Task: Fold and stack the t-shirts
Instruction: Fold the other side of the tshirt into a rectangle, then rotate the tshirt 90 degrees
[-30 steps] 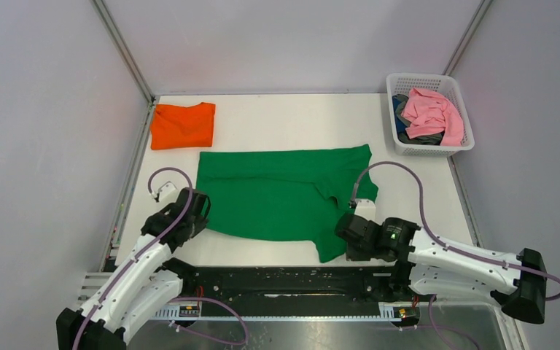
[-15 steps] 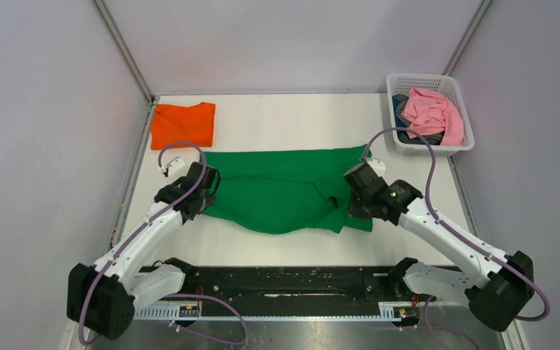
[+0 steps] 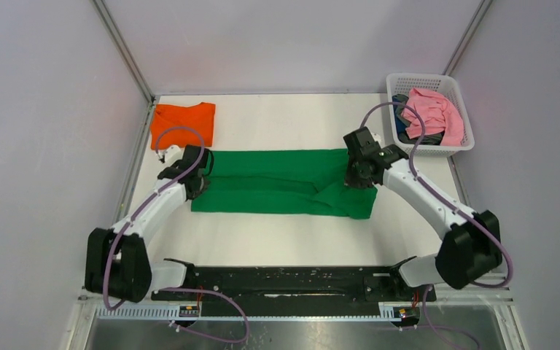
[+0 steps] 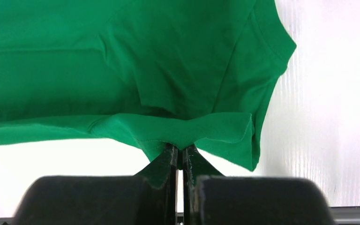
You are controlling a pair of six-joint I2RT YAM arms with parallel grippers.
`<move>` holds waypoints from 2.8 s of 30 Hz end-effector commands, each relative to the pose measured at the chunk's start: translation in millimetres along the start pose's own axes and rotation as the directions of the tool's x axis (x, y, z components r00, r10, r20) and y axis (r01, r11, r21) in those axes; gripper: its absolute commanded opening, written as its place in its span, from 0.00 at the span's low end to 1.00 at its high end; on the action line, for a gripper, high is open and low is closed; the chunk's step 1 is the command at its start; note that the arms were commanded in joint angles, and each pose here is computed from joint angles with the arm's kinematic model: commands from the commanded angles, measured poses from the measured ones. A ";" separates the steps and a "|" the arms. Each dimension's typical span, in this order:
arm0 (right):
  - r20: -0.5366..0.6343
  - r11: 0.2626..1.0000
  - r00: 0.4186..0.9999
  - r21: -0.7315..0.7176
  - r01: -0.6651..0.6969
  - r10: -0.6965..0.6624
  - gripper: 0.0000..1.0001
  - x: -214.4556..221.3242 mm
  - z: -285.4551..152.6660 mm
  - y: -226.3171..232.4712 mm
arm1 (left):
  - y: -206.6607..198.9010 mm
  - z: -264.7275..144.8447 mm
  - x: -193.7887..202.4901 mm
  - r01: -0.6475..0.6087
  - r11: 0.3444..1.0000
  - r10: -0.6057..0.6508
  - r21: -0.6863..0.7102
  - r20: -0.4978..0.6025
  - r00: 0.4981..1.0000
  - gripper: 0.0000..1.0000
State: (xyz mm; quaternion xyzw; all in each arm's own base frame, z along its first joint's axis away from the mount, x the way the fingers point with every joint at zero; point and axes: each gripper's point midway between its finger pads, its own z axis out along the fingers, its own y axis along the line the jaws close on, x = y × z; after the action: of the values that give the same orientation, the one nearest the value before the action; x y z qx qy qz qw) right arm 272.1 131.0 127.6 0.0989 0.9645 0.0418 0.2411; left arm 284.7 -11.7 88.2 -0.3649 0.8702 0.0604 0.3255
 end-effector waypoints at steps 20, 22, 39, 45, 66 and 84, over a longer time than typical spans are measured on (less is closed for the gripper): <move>-0.006 0.989 0.998 -0.131 0.065 -0.066 0.99 -111.7 56.6 60.0 | -50.1 23.1 -56.3 0.078 0.991 -0.078 0.113 -0.005 0.997 0.99; -0.021 0.973 0.998 -0.225 0.046 -0.052 0.99 -91.7 50.5 66.8 | -54.4 12.4 -53.5 0.085 0.982 -0.082 0.170 -0.021 0.996 0.99; -0.181 0.947 0.974 -0.265 -0.180 0.135 0.99 16.8 80.3 36.1 | -172.6 16.3 -31.7 0.069 0.805 0.083 0.590 -0.227 0.970 0.99; -0.234 0.937 0.941 -0.194 -0.290 0.243 0.99 -4.2 113.1 24.0 | -170.8 51.4 11.2 0.073 0.851 0.107 0.520 -0.308 0.945 0.99; -0.137 0.943 0.990 -0.324 -0.074 0.031 0.99 -180.2 123.2 112.4 | -106.9 -156.7 177.4 0.062 0.709 0.250 0.703 -0.333 0.909 0.99; -0.202 0.921 0.938 -0.332 0.205 -0.282 0.99 97.0 66.8 124.2 | -39.9 -120.2 128.6 -0.120 0.825 0.204 0.553 -0.093 0.975 0.99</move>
State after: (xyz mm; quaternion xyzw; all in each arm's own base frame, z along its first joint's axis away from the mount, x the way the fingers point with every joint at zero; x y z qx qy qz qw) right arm 241.7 249.3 36.0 -0.0742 0.9861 0.1209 0.0867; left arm 177.5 -173.8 109.0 -0.1774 0.9096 -0.2029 0.3161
